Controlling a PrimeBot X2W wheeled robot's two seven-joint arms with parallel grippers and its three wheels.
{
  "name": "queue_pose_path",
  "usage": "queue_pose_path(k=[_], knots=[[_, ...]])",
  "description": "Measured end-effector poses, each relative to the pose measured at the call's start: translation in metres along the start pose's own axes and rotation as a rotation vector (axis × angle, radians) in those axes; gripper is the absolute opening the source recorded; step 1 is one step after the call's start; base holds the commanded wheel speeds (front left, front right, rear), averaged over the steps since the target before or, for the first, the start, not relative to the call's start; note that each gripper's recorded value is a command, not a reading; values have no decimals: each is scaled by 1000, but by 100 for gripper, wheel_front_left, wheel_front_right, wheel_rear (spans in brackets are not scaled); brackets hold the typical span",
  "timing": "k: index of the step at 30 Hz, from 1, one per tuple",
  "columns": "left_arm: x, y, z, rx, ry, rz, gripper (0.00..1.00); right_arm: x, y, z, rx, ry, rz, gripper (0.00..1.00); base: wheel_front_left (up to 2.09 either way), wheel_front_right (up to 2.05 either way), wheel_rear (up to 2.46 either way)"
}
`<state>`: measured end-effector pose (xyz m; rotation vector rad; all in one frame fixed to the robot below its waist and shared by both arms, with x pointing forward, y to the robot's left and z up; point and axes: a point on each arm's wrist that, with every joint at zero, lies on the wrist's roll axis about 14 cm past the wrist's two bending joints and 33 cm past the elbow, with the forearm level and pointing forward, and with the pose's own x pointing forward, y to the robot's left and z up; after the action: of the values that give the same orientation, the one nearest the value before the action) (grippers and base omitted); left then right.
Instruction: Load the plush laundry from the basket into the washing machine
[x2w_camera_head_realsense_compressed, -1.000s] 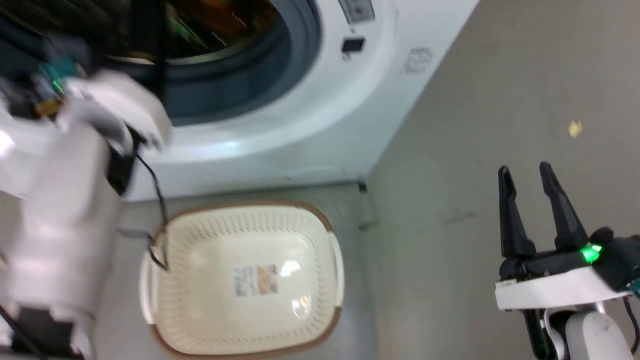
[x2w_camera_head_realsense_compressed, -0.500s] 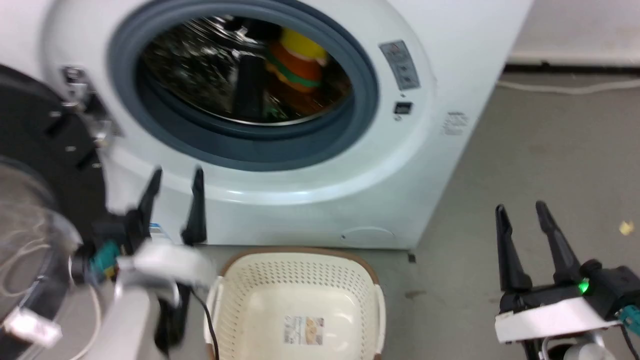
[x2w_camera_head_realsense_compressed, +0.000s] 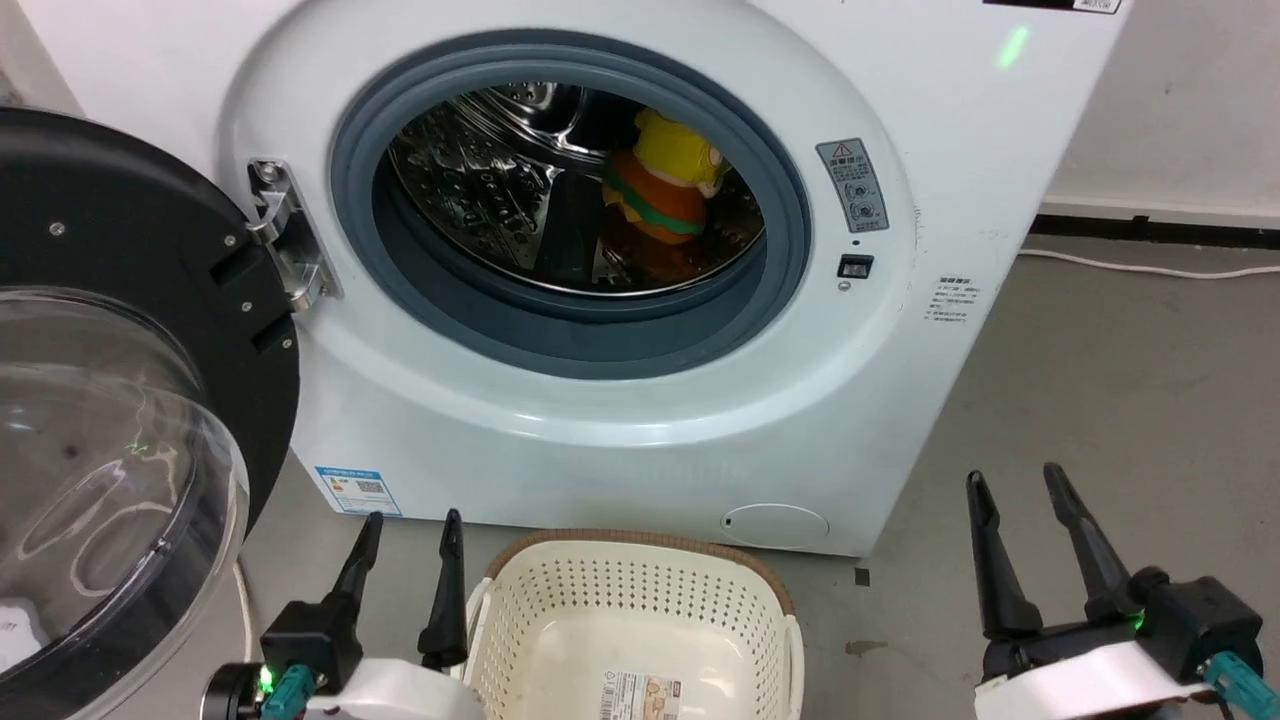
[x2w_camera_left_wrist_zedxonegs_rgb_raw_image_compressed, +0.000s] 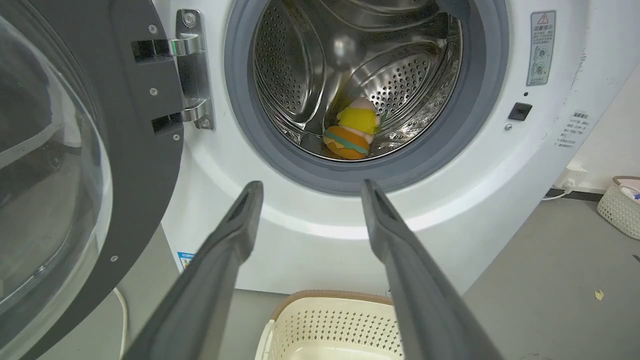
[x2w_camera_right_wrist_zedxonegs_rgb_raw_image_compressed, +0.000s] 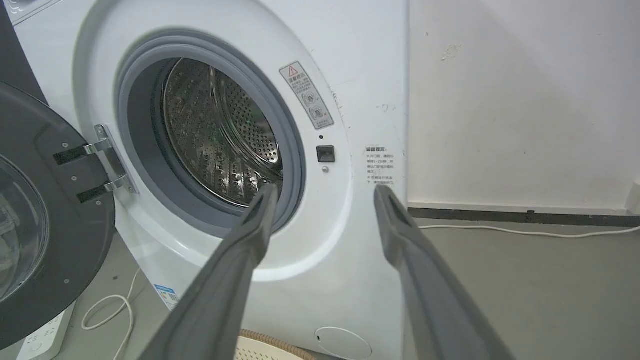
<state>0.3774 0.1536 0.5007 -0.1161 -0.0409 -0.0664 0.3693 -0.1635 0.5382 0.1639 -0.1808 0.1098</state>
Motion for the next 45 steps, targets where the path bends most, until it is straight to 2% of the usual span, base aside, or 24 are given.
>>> queue_pose_path(k=[2, 3, 45], knots=[[-3, 3, -2, -2, 6, 15, 100, -3, 1, -4, 2, 12, 1, 100, 0, 0, 0], [-3, 4, -2, -2, 7, 17, 0, -3, 1, -5, 4, 18, 2, 0, 0, 0, 0], [-1, 6, 9, 41, 8, 17, 0, -3, 3, -10, -51, 82, 17, 0, 0, 0, 0]])
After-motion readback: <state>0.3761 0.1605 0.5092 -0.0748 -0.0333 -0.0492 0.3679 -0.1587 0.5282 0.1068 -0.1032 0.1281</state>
